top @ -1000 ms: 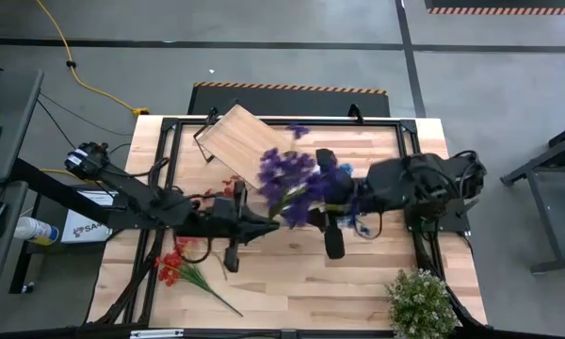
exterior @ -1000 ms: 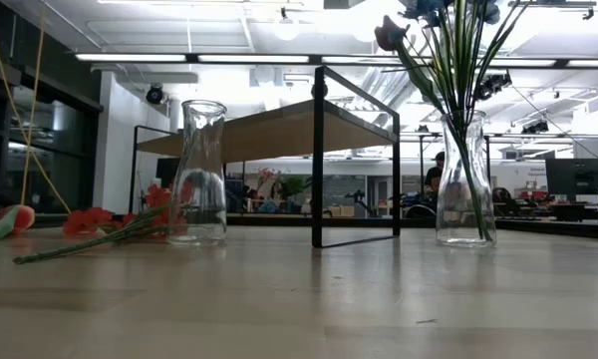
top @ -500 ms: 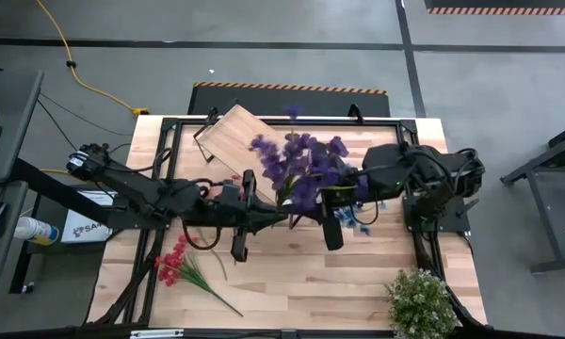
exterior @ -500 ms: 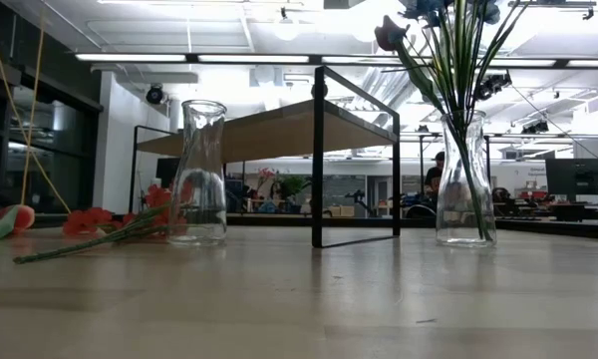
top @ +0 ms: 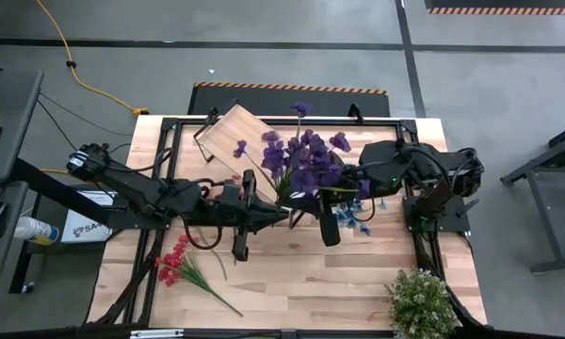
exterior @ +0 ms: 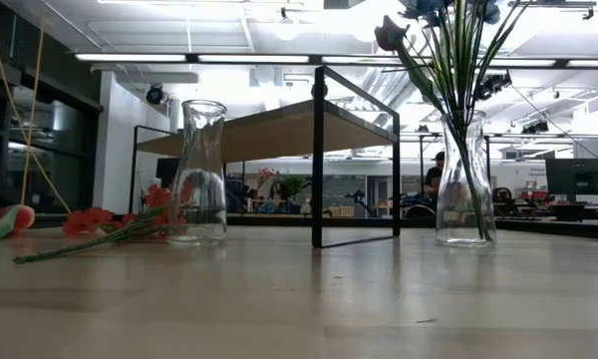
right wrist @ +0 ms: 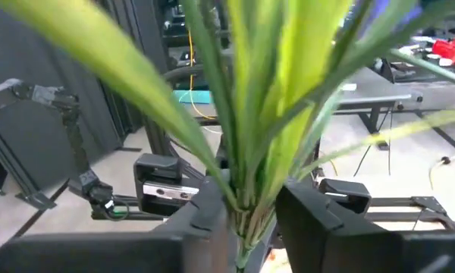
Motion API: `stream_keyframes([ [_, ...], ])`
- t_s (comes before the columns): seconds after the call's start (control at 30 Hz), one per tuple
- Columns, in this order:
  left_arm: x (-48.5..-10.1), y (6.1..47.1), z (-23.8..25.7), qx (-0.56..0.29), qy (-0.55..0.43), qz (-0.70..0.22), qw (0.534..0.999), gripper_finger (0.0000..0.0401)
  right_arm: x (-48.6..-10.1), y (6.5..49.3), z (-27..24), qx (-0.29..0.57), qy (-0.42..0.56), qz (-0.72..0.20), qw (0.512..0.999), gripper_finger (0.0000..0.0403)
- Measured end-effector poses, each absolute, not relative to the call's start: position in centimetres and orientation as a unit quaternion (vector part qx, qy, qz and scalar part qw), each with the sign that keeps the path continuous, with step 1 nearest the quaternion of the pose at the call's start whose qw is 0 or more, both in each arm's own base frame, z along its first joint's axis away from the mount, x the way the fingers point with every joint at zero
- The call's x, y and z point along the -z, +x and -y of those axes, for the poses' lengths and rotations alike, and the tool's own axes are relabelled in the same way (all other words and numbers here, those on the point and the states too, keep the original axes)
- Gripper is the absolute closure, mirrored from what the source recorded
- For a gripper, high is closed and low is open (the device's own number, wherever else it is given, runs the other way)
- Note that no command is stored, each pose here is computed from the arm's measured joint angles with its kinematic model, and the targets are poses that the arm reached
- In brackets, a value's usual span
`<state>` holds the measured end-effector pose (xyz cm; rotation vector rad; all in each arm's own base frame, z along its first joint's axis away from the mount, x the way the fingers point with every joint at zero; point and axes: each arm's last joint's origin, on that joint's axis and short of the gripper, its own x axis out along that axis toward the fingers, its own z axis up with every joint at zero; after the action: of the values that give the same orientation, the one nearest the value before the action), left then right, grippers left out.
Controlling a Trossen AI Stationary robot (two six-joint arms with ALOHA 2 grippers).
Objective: Pick and place flowers into a vace then onto a shelf
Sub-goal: Put the violet flowers into the right transparent flower vase
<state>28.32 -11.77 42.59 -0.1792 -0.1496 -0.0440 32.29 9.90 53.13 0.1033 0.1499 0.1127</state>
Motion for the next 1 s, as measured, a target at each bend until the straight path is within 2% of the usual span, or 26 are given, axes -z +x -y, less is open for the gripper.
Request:
stream_keyframes([
  [0.17,-42.5,28.3,11.8,0.022,-0.087,0.069,0.994,0.0363,-53.1,32.3,-9.9,-0.060,0.027,-0.075,0.995,0.0388],
  [0.5,-42.3,28.3,11.8,0.022,-0.094,0.058,0.994,0.0357,-53.0,32.2,-9.9,-0.058,0.003,-0.081,0.995,0.0395],
  [0.8,-42.0,28.4,11.8,0.020,-0.088,0.046,0.995,0.0195,-54.0,29.5,-8.7,-0.001,-0.016,-0.092,0.996,0.0400],
  [1.0,-41.5,28.4,11.9,0.018,-0.077,0.020,0.997,0.0128,-55.9,25.1,-7.6,0.070,-0.035,-0.079,0.994,0.0402],
])
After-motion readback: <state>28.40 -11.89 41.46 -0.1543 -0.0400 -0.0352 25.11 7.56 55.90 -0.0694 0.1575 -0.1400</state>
